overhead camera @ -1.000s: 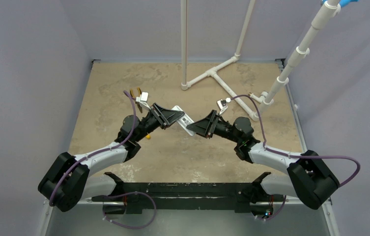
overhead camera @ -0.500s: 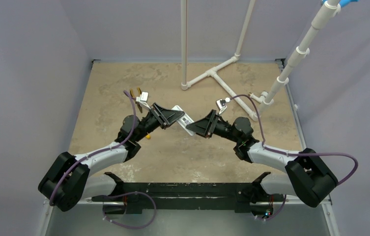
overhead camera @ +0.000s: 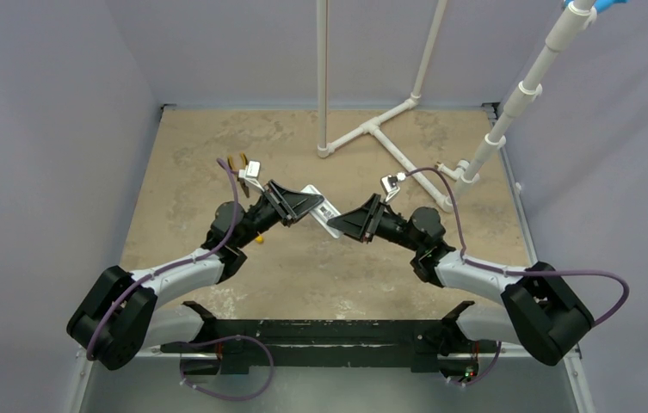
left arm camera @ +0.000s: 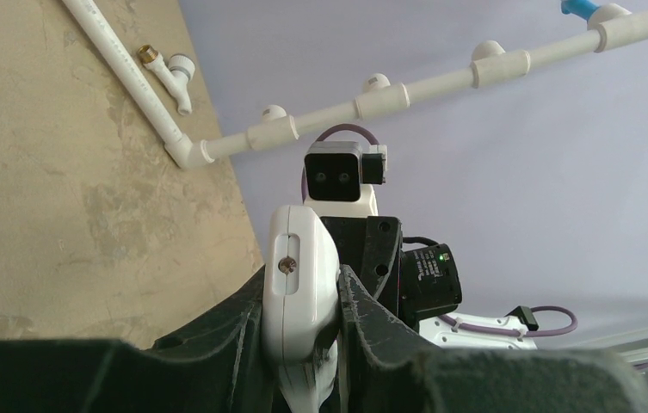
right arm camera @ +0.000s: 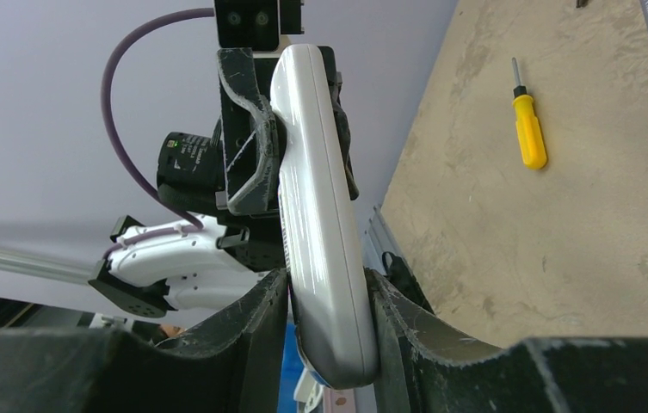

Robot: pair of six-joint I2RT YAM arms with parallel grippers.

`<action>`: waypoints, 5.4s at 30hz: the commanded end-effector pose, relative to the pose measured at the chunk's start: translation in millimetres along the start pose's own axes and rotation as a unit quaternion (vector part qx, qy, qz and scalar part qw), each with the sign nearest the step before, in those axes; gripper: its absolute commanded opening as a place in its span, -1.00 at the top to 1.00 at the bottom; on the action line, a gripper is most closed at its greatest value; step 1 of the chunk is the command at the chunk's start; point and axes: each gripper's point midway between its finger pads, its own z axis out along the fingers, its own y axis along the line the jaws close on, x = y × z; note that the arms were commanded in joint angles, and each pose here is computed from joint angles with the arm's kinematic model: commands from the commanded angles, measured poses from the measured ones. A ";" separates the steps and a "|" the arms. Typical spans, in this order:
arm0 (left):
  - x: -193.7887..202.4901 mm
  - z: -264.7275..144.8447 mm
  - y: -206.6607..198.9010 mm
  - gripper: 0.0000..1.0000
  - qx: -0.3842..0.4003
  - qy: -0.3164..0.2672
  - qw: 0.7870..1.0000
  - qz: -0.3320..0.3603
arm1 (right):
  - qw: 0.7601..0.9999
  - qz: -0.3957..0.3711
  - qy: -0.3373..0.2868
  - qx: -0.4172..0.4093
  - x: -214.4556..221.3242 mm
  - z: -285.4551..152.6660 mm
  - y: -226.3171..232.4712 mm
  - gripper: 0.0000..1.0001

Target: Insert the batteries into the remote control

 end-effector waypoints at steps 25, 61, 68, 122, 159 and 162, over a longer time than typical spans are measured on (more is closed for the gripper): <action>-6.9 -2.6 -27.6 1.00 0.046 -0.016 0.999 0.018 | 0.999 -0.011 -0.030 -0.036 -8.3 -4.4 19.4 0.92; -33.5 -24.2 36.6 -0.87 -0.205 0.057 0.965 0.150 | 0.711 -0.460 -0.027 0.531 -79.8 -93.8 -58.4 1.00; -50.8 -45.9 51.7 -0.90 -0.267 0.040 0.950 0.157 | 0.550 -0.552 0.068 0.623 -53.0 -91.1 -89.3 1.00; -79.6 -112.8 76.6 -1.00 -0.330 -0.041 0.929 0.162 | 0.548 -0.626 0.283 0.477 91.2 -35.2 -163.9 -0.26; -86.8 -143.8 83.0 -1.00 -0.357 -0.085 0.904 0.220 | 0.823 -0.345 -0.238 0.382 -91.9 -145.1 -116.4 -0.57; -87.0 -145.1 83.0 -1.00 -0.357 -0.086 0.903 0.224 | 0.820 -0.347 -0.241 0.386 -92.1 -148.6 -116.9 -0.59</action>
